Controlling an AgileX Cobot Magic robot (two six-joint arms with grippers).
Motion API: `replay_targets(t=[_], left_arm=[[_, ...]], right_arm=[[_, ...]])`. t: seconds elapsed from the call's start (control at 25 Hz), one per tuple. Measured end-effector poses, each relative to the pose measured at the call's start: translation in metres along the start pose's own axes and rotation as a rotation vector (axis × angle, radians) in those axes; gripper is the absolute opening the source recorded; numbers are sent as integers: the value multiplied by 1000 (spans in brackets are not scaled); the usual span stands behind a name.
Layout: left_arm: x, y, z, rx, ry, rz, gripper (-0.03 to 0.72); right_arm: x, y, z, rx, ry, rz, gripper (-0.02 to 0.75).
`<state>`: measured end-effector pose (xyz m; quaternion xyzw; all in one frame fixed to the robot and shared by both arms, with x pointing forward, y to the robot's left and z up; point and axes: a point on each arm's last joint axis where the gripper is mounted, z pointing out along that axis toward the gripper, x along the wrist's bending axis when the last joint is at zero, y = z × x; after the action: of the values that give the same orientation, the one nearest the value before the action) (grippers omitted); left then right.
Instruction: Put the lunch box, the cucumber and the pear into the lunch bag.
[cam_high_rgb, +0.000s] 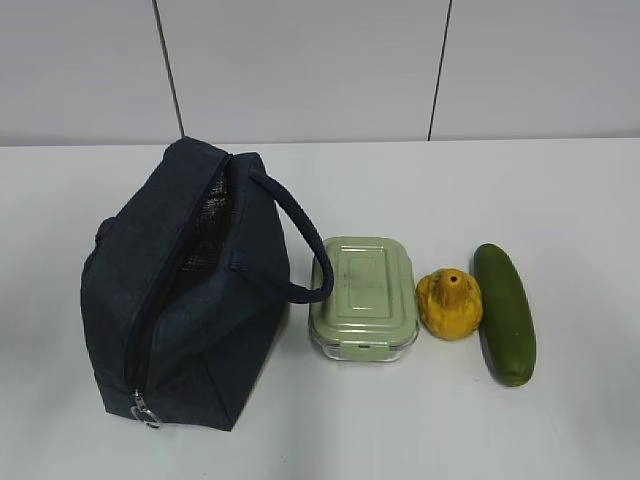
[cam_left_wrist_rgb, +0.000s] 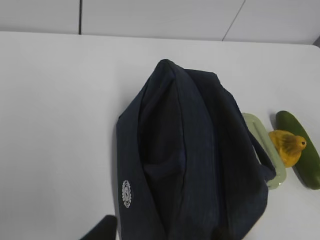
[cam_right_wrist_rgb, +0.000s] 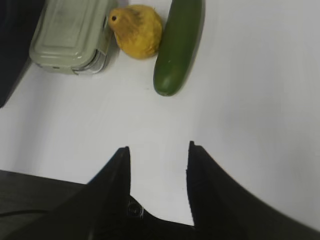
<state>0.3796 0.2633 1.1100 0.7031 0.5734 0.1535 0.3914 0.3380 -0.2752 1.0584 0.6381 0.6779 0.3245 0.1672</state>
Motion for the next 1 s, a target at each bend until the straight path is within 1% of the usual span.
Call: replay_targets(t=[0.08,0.2,0.32,0.44,0.56,0.68,0.72,0.76,0.84,1.0], left_arm=[[4,13,19,44,-19,11,347],[4,34,38,88,-51,53,347],[-3,54,54,150,-107,124,347],[-3,59,72,251,-161,154,347],[-2,57,91,308,-219,166,347],[1,53,108,365,-257,151,347],[2,53,111,371,-264,146,347],[2,53,114,369,-265,141,347],[3,55,117,347,-258,134,347],[3,57,117,331,-255,129,347]], right_arm=[[1,14,17,75,33,-10,307],[4,39,42,162,85,-5,340],[5,61,63,213,119,-9,368],[1,73,81,250,127,2,374],[-10,80,94,252,164,64,375],[-33,85,107,244,264,188,377],[-39,86,113,239,291,228,377],[-46,87,119,234,298,261,377],[-55,87,128,243,290,276,377],[-62,88,144,270,281,280,377]])
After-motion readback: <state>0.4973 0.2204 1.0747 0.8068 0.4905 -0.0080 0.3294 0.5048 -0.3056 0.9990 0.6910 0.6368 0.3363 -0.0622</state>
